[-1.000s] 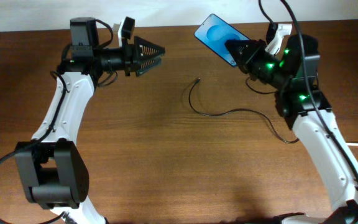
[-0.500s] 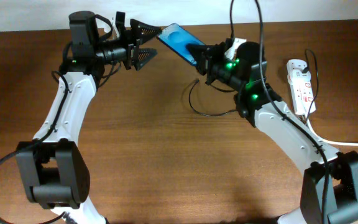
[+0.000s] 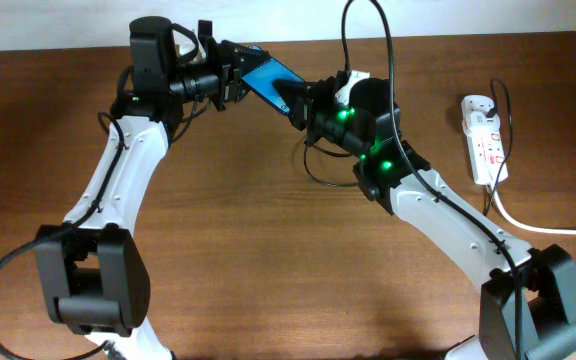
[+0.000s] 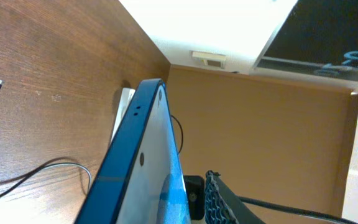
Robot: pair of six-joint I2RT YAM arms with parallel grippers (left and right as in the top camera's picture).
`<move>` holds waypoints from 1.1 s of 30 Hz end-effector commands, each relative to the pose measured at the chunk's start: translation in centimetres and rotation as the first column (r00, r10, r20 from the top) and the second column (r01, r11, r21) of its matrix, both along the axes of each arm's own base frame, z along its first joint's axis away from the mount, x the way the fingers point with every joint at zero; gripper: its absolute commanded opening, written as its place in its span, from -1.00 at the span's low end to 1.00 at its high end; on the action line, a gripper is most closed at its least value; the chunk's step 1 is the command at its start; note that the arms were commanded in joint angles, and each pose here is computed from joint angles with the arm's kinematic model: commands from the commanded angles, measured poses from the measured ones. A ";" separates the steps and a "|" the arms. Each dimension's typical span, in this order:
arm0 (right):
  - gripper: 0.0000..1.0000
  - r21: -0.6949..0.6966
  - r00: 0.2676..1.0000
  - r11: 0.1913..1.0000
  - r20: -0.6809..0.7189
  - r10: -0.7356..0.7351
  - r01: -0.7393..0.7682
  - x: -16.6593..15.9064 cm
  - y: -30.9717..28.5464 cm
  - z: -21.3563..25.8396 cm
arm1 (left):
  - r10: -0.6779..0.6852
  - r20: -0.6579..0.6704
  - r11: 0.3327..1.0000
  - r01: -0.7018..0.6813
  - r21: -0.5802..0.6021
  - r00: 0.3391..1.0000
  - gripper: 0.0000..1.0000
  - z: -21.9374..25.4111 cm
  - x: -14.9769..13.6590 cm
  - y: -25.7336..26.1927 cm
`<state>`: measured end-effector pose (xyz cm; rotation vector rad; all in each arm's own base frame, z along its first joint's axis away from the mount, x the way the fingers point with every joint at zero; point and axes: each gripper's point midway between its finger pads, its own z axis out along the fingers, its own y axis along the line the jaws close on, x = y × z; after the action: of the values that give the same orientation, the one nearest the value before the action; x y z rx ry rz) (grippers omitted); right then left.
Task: Plug charger to phone and switch on socket
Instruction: 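Open the right gripper and hold the phone upright with the left, then grasp the black cable's connector end with the right gripper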
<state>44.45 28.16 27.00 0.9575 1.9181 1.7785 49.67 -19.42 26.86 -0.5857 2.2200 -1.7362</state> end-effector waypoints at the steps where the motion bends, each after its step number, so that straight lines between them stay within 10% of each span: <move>1: -0.92 0.017 0.999 1.000 -0.034 0.022 -0.021 -0.8 1.1 0.2 | 0.034 0.089 0.999 -0.032 -0.028 0.995 -0.46 3.1 0.5 0.2; 6: -0.92 0.021 0.999 0.999 -0.039 0.031 -0.031 -1.2 1.6 0.2 | 0.031 0.095 0.999 -0.028 -0.028 0.995 -1.00 3.2 0.5 0.0; 11: -0.92 -0.006 1.000 1.000 -0.010 0.027 -0.028 -1.0 1.4 0.2 | 0.018 0.126 1.000 -0.017 -0.013 0.992 -1.00 3.2 0.5 0.0; 14: -0.10 -0.018 1.000 1.000 0.003 0.007 -0.007 -0.4 0.5 0.2 | 0.005 0.123 1.000 -0.005 0.000 0.992 -1.00 2.8 0.2 -0.1; 22: 0.97 -0.094 0.994 0.995 0.111 -0.014 0.025 3.0 -7.8 0.6 | -0.014 0.139 1.000 0.013 0.003 0.990 -1.00 2.9 0.0 0.1; 29: 0.96 -0.339 0.931 0.933 0.285 0.227 -0.124 1.6 -16.2 -1.4 | -0.216 0.338 0.976 0.212 0.048 0.916 -1.00 4.0 -2.5 0.4; 33: 0.96 -0.619 0.945 0.763 0.101 0.312 -0.186 -0.1 -16.7 -5.3 | -0.288 0.350 0.957 0.281 0.073 0.891 -1.00 2.1 -4.3 3.8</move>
<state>43.87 11.76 20.74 0.5102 2.2933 1.4281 46.87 -17.59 28.06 -0.0589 2.1724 -1.7864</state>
